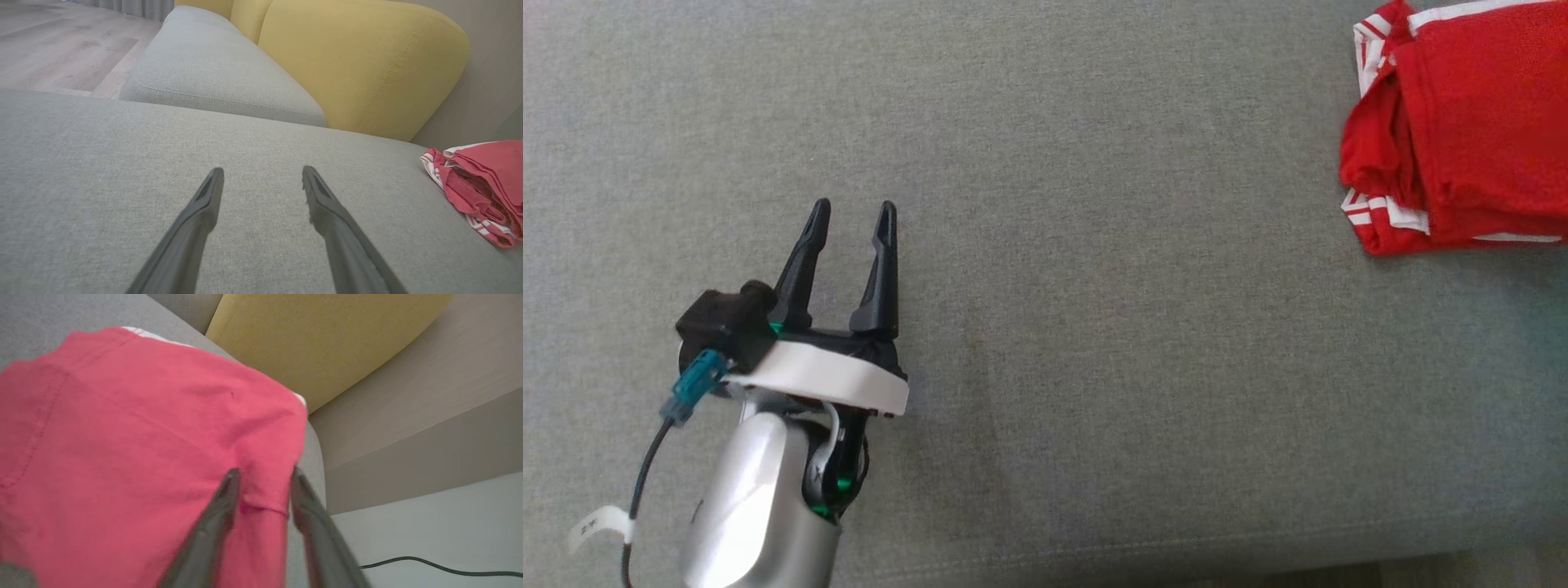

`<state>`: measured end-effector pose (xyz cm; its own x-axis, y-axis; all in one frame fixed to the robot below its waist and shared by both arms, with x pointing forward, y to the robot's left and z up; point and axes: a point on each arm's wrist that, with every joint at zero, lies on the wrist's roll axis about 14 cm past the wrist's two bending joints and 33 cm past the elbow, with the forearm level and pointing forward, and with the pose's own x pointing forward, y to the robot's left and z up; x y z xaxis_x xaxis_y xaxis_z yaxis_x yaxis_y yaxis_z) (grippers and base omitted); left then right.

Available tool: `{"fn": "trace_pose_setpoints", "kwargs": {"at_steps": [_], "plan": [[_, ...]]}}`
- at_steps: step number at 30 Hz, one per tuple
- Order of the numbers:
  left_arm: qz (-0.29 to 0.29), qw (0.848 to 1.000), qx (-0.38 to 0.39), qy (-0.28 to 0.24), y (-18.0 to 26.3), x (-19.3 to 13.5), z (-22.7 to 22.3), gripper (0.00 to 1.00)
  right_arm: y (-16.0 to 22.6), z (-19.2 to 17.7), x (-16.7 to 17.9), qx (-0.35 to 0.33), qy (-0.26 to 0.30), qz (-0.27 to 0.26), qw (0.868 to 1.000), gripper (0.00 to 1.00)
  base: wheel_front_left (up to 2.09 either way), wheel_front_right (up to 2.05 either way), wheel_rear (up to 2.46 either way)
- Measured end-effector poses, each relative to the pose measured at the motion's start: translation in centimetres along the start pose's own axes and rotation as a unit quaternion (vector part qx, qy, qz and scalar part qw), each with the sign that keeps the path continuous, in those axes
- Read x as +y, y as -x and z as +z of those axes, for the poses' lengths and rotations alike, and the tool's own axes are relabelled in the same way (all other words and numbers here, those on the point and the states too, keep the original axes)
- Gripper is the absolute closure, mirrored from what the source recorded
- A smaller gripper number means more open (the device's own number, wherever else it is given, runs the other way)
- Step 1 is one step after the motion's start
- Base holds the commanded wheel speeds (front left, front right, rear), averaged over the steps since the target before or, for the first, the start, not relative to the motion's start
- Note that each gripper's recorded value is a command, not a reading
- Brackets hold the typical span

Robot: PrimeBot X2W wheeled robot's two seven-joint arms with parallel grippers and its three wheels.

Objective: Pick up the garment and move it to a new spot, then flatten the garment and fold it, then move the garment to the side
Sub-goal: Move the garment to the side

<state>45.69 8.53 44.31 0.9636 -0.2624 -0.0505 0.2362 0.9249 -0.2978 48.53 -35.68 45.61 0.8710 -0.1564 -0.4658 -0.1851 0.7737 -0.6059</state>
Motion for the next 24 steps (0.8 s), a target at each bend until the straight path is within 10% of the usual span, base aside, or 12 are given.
{"fn": "trace_pose_setpoints", "kwargs": {"at_steps": [14, 24], "plan": [[0.001, 1.000, -0.027, -0.013, 1.0, -0.1, 2.5, 0.00, 1.8, 5.2, 1.3, -0.099, -0.063, -0.010, 0.993, 0.00, 0.00, 0.00, 0.00], [0.017, 0.998, -0.063, -0.015, 4.1, -0.2, 5.4, 0.00, 6.5, 14.1, 6.7, -0.274, -0.214, 0.032, 0.937, 0.00, 0.00, 0.00, 0.00]]}}
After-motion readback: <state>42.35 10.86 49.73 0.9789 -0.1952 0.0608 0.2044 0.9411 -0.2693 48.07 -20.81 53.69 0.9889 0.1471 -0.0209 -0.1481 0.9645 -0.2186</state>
